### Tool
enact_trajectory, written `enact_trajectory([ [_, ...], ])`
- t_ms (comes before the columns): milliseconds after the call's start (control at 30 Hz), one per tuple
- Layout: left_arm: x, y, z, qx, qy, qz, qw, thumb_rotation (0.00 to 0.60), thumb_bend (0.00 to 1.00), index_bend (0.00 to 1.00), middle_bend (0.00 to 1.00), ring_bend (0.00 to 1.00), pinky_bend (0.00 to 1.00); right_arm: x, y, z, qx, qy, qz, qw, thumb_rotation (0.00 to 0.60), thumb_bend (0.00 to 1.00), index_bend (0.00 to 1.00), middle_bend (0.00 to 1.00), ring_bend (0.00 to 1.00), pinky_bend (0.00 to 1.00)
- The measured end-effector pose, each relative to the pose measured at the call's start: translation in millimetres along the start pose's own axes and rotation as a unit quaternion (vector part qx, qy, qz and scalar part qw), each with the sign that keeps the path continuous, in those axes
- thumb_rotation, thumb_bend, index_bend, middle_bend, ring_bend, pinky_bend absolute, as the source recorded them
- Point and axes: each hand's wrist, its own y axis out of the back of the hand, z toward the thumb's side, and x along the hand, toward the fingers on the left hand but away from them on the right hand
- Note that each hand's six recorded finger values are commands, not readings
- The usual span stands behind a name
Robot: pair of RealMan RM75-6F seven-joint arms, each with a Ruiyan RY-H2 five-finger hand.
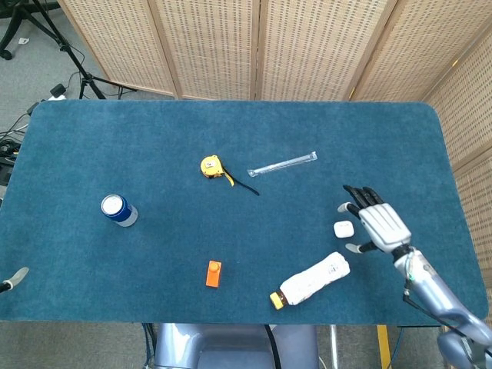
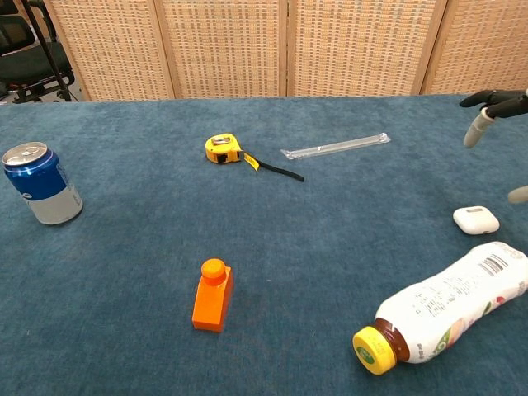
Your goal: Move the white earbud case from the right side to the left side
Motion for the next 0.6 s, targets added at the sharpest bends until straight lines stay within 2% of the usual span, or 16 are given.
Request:
enact_trajectory([
  [133,1,1,-1,-0.002,0.002,0.001,1.0000,0.600,0.01,0.00,0.00,0.00,0.00,-15,-9,-2,0.018,-0.011,0.012,0.9997,0.600,0.05,0.31,0.00,0.00,0.00],
  [300,2,2,-2,-0.004,0.002,0.001,1.0000,0.600,0.01,0.00,0.00,0.00,0.00,-28,-22,-9,0.072,-0.028,0.024,0.9967,0.600,0.05,0.31,0.00,0.00,0.00],
  [600,3,1,-2,-0.003,0.005,0.000,1.0000,0.600,0.01,0.00,0.00,0.00,0.00,-41,-49,-15,0.109,-0.044,0.050,0.9918,0.600,0.05,0.33,0.00,0.00,0.00],
])
